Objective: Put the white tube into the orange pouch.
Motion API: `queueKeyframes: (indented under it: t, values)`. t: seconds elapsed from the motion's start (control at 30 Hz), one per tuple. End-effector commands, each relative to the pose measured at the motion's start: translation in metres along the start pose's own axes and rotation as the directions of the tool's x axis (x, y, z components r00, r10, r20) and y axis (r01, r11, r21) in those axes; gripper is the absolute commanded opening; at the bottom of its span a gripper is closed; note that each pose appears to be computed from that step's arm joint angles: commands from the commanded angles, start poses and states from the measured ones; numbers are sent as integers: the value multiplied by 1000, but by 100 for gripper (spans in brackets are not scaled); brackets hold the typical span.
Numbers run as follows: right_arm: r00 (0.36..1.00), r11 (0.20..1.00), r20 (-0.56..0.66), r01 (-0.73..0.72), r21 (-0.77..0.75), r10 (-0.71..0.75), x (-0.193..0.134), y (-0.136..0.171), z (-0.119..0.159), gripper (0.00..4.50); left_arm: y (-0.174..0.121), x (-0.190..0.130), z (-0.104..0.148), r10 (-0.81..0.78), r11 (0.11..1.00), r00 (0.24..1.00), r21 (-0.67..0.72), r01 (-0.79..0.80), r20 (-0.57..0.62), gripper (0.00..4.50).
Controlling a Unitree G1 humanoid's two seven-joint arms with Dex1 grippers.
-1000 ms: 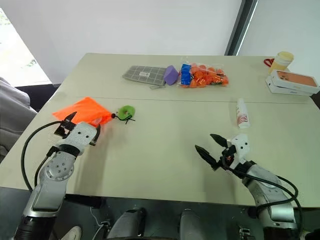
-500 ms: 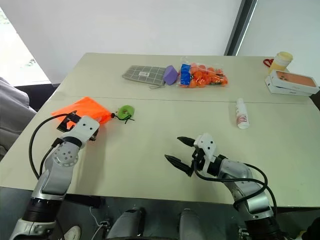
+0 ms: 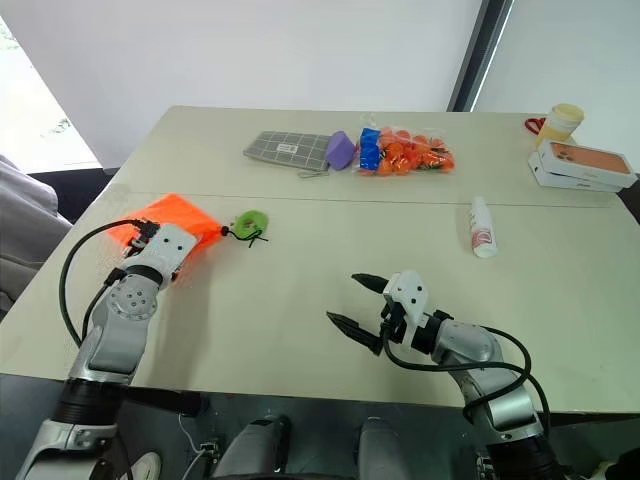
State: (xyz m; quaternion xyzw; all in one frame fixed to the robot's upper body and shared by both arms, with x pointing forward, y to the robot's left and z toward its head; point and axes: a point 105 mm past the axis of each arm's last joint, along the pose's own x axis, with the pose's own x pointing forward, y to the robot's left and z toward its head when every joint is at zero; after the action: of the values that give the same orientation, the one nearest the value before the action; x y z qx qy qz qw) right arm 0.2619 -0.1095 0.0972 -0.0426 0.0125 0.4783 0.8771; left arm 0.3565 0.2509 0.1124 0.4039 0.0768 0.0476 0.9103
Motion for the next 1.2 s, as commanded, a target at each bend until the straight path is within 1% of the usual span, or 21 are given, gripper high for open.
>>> queueKeyframes:
  t: [0.03, 0.2, 0.27, 0.37, 0.57, 0.7, 0.77, 0.87, 0.93, 1.0, 1.1, 1.2]
  values:
    - [999, 999, 36, 0, -32, 1, 0, 2, 10, 450, 13, 3, 10, 37, 999, 998, 5, -37, 40, 7]
    - [999, 999, 38, 6, -34, -5, -1, 2, 10, 450, 13, 3, 12, 38, 999, 998, -1, -38, 46, 2]
    - [998, 999, 50, 28, -34, -27, -2, -2, 13, 450, 11, 4, 19, 28, 999, 997, -38, -25, 68, 2]
    - [996, 998, 65, 58, -33, -56, -4, -10, 18, 450, 3, 2, 42, -12, 994, 988, -108, 29, 155, 2]
    - [984, 987, 92, 154, -41, -150, -12, -34, 25, 450, -31, -4, 94, -132, 977, 939, -121, 178, 317, 2]
    - [949, 955, 128, 294, -39, -287, -26, -64, 35, 450, -53, -15, 129, -204, 949, 887, -137, 282, 415, 2]
    - [935, 941, 132, 337, -35, -330, -31, -73, 36, 450, -58, -19, 137, -223, 942, 871, -135, 309, 439, 2]
    - [878, 882, 118, 470, -30, -464, -48, -100, 37, 450, -72, -31, 158, -282, 911, 816, -126, 393, 504, 2]
    - [812, 813, 98, 581, -40, -575, -64, -121, 34, 450, -78, -42, 172, -312, 880, 768, -136, 456, 559, 2]
    - [750, 751, 92, 660, -35, -655, -78, -137, 33, 450, -77, -51, 182, -325, 850, 734, -157, 504, 596, 2]
    - [684, 686, 94, 728, -10, -724, -89, -150, 32, 450, -63, -60, 185, -308, 819, 715, -207, 534, 627, 2]
    - [631, 634, 91, 774, -6, -770, -96, -159, 30, 450, -51, -62, 178, -303, 808, 717, -229, 542, 628, 2]
